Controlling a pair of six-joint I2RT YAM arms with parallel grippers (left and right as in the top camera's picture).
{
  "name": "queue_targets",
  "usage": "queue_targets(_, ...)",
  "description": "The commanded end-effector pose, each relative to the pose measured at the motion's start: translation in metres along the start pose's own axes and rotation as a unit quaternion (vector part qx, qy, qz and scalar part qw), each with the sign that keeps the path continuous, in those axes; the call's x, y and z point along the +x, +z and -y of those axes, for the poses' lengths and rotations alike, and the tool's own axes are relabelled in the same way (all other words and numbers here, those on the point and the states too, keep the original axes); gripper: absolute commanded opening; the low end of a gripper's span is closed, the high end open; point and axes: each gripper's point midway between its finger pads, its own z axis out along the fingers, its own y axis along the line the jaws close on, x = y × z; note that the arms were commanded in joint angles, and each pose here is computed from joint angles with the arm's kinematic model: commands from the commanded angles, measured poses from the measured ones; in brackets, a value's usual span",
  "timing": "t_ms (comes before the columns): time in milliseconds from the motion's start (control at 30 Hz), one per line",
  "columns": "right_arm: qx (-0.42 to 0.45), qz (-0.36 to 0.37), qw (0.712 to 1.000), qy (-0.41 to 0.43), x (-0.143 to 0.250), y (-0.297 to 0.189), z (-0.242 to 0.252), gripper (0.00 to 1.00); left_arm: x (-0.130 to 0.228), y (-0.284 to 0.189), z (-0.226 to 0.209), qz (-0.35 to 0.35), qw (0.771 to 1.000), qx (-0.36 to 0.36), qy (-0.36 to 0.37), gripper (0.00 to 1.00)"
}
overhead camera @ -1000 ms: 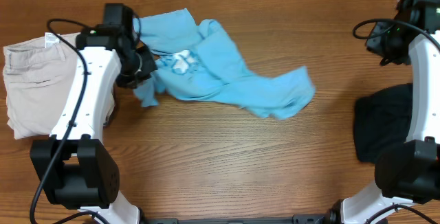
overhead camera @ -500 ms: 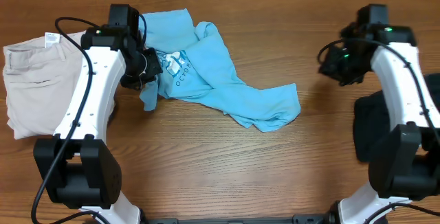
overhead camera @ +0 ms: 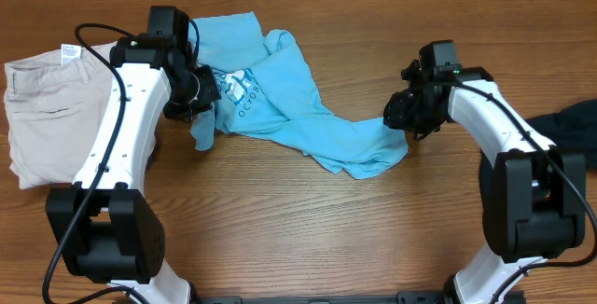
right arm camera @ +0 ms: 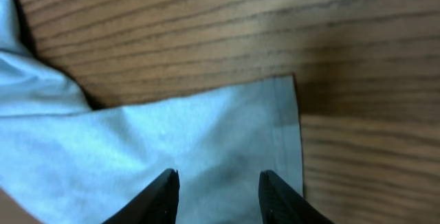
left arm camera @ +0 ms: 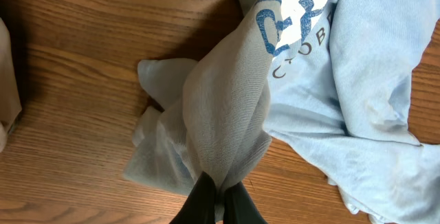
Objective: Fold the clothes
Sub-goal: 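Grasp the T-shirt's right edge with the right gripper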
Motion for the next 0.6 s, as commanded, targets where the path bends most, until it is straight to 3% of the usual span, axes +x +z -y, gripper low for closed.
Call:
queue_targets(0, 0.021, 0.001, 1.0, 0.004, -0.001, 0.012, 0.011, 0.42, 0.002, 0.0, 0.003, -0.001, 1.0, 0.004, 0.022, 0.04)
queue_targets(267, 0.063, 0.028, 0.998, 0.013, -0.017, 0.027, 0.029, 0.42, 0.002, 0.0, 0.003, -0.001, 1.0, 0.004, 0.022, 0.04)
queue_targets(467, 0.064, 0.007, 0.998, 0.017, -0.01, 0.045, 0.034, 0.42, 0.002, 0.0, 0.003, -0.001, 1.0, 0.005, 0.022, 0.04)
queue_targets(567, 0.06, 0.001, 0.998, 0.018, -0.008, 0.051, 0.034, 0.34, 0.002, 0.0, 0.003, -0.001, 1.0, 0.004, 0.022, 0.04)
